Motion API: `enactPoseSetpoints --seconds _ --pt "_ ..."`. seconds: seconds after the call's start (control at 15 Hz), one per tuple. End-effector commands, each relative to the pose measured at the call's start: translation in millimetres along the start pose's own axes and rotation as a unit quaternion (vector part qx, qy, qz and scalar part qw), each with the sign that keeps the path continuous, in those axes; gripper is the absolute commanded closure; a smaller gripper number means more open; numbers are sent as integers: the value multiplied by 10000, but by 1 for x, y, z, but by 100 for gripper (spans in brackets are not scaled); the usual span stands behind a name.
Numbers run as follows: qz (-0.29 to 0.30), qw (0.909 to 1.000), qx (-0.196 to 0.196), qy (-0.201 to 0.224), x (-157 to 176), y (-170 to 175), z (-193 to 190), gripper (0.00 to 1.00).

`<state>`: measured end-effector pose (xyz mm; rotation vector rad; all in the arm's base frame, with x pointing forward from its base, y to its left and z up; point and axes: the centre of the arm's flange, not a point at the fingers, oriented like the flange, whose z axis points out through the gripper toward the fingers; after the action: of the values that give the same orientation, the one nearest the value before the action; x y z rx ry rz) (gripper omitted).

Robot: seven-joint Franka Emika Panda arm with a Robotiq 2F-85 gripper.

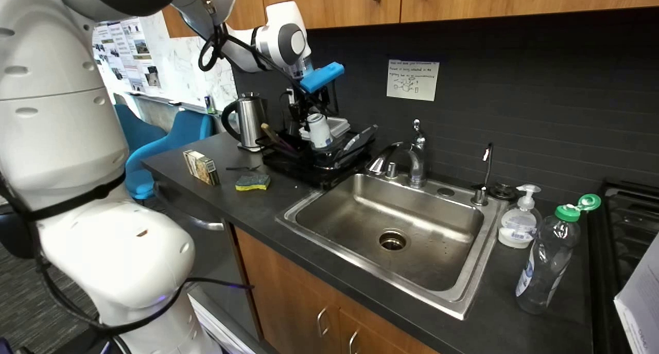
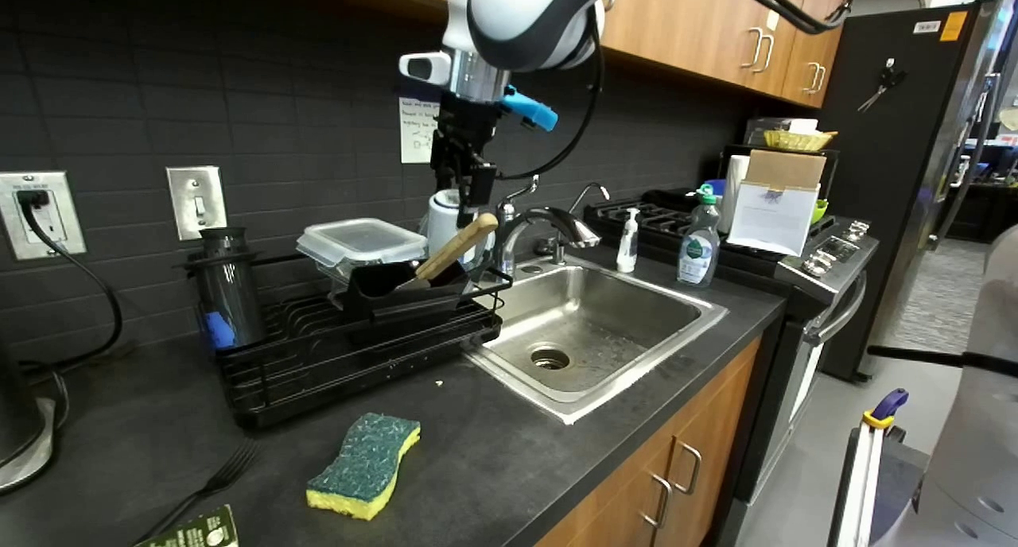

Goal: Move the white mug to the left side of the dishrack.

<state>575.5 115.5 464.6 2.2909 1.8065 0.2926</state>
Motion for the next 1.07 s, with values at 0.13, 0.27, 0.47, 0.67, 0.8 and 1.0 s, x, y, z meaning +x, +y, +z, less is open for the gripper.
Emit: enactPoseSetpoints --seconds 0.13,0.27,0.47,0.67,0.8,1.0 --pt "-70 9996 -264 27 7 -8 -23 47" --pt "-99 9995 -295 48 9 -10 -26 47" --pt "-157 9993 -343 71 14 -11 -29 47" --pt "-219 9989 -401 87 18 -11 -32 47" --pt "-250 9987 -439 97 20 -10 -32 47" --pt "-291 9982 -507 104 23 -8 -34 47"
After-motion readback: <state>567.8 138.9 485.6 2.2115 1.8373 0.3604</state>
